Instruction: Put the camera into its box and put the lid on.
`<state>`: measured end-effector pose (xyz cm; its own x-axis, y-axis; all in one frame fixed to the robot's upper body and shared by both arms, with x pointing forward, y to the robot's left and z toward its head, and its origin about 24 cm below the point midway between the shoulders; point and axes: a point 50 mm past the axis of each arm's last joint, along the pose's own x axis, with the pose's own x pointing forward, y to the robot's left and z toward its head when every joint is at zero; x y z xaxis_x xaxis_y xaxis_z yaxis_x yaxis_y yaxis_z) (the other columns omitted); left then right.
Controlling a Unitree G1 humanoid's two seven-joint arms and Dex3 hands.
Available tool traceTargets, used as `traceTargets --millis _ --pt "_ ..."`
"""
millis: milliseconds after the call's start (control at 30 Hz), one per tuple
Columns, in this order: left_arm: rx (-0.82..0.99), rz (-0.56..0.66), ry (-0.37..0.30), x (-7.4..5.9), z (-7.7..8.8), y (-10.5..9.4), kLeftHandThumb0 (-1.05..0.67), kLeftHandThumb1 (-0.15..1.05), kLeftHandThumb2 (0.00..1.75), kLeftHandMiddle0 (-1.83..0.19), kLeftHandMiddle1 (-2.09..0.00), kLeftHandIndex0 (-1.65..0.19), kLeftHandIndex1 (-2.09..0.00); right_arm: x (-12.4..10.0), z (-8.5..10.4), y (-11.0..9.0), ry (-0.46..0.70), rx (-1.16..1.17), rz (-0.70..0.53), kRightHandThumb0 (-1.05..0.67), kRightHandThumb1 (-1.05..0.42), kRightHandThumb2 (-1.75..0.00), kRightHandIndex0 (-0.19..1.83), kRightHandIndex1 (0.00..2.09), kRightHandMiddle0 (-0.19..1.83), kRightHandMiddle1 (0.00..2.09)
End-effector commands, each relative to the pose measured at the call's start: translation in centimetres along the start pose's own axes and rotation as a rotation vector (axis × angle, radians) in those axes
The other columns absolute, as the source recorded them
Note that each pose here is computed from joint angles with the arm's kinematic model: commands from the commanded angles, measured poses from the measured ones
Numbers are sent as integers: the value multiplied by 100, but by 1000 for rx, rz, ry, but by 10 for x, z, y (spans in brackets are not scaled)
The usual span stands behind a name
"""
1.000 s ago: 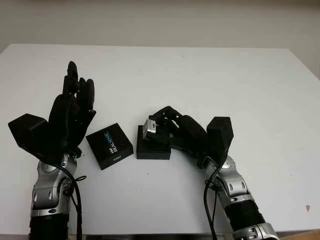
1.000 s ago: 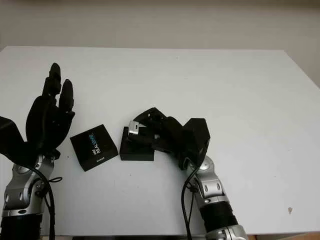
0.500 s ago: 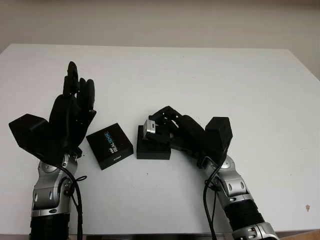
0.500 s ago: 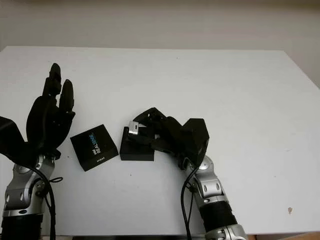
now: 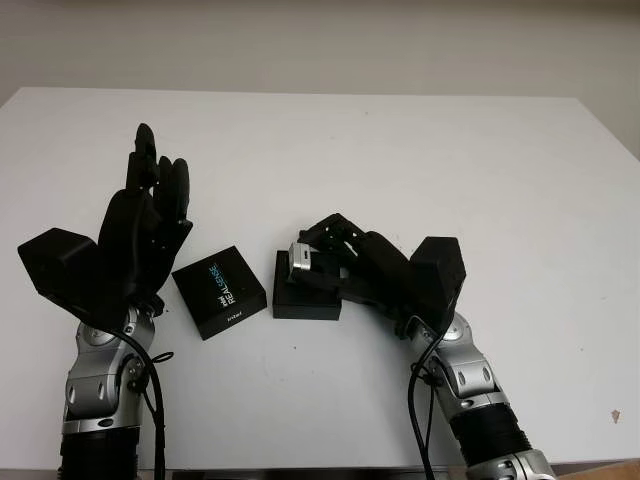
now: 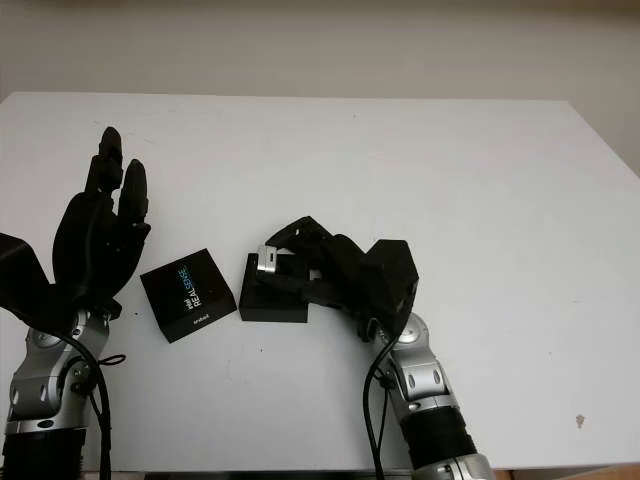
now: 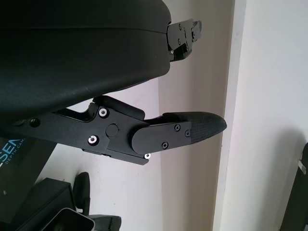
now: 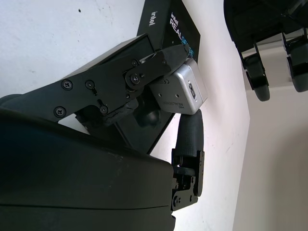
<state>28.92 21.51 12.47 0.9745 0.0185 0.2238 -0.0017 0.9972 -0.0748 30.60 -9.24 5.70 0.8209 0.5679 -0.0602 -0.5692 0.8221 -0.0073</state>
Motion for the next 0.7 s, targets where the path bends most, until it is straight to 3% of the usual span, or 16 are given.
traceTargets --millis 0,300,500,633,667 --pt "4 -1 -19 -1 3 0 -59 105 51 19 0 19 0 -3 -4 3 15 -4 15 -42 -102 -5 -2 54 25 176" --pt "16 -17 -14 0 3 -2 -58 105 53 19 0 19 0 -5 -4 5 8 -46 30 -42 -102 -5 2 51 25 178" --pt "22 -9 -14 0 3 -3 -59 105 53 19 0 19 0 -6 -4 7 -11 -231 27 -45 -103 -6 4 53 24 176" --pt "23 -12 -14 -1 3 -3 -59 105 53 19 0 19 0 -5 -4 8 18 -358 11 -48 -102 -5 -2 68 25 173" --pt "23 -12 -13 -1 3 -2 -59 105 53 19 0 19 0 -6 -4 7 28 -393 10 -46 -101 -5 -6 70 17 167"
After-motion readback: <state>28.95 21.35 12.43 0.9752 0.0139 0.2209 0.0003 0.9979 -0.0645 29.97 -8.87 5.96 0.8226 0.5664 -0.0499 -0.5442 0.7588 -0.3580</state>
